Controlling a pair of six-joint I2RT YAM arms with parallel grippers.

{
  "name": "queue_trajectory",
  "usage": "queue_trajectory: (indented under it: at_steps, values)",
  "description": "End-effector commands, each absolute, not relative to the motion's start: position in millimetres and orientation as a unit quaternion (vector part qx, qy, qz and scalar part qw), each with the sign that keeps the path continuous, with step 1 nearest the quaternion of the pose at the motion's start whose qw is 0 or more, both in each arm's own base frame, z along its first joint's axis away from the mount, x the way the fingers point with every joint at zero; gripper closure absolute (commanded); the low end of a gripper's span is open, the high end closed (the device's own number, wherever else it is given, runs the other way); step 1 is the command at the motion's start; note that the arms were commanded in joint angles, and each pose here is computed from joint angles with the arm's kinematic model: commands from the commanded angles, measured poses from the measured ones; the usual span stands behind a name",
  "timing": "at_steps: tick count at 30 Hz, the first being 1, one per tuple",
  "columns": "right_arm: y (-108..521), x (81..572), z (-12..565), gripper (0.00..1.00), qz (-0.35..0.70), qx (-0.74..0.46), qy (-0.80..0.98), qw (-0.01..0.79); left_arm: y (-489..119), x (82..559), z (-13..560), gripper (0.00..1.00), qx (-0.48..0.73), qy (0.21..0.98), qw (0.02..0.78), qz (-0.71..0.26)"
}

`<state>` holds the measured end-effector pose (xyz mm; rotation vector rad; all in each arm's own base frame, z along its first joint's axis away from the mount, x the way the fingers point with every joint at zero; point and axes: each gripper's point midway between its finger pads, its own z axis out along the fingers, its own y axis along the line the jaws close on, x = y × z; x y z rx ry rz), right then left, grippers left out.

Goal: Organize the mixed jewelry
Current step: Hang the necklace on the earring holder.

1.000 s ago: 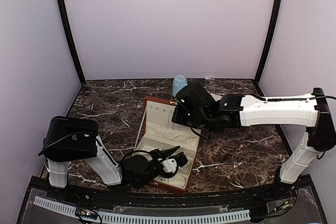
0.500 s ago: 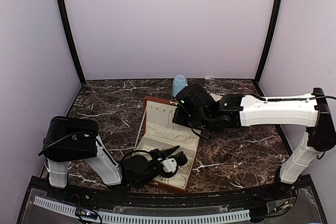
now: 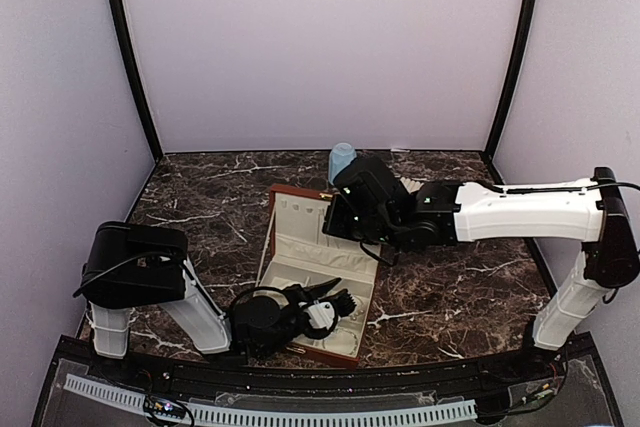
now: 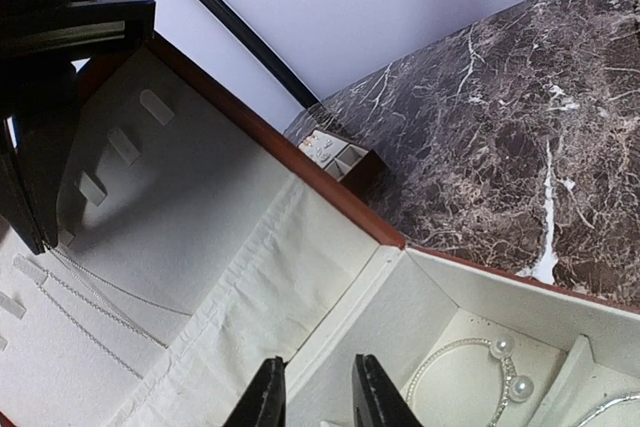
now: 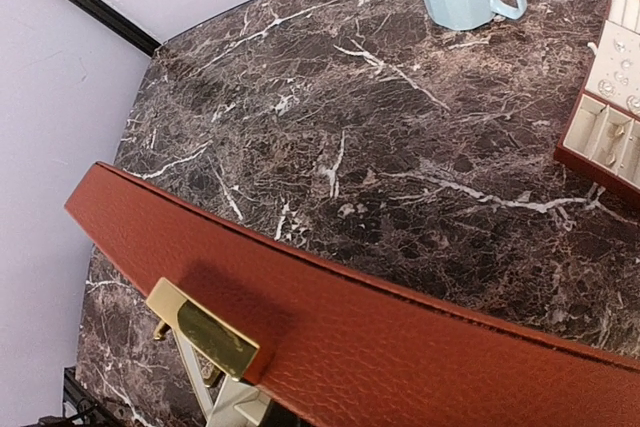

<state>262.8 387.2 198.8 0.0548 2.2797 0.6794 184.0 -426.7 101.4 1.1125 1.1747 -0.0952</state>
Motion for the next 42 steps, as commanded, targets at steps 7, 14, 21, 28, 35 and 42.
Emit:
queue_trajectory:
  at_steps: [7, 14, 21, 28, 35, 42]
  values:
    - [398.6, 268.8, 203.2, 1.0, 0.289, 0.047, 0.876, 0.382, -433.3, 165.4, 91.6, 0.74, 0.503, 0.522, 0.682, -0.096]
    - [382.2, 273.2, 200.6, 1.0, 0.286, 0.112, 0.87, 0.386, -435.3, 157.3, 82.7, 0.75, 0.512, 0.521, 0.675, -0.103]
    - [373.2, 275.1, 185.8, 1.0, 0.274, 0.145, 0.876, 0.37, -437.2, 148.6, 79.1, 0.75, 0.518, 0.517, 0.672, -0.113]
    - [363.2, 277.0, 171.8, 1.0, 0.27, 0.181, 0.878, 0.351, -438.1, 143.1, 80.0, 0.75, 0.516, 0.515, 0.674, -0.12]
    - [360.0, 276.5, 169.3, 1.0, 0.273, 0.181, 0.879, 0.347, -435.9, 143.3, 80.9, 0.75, 0.512, 0.515, 0.677, -0.117]
    - [380.2, 276.1, 183.7, 1.0, 0.307, 0.129, 0.873, 0.355, -434.2, 143.9, 82.4, 0.75, 0.508, 0.516, 0.68, -0.117]
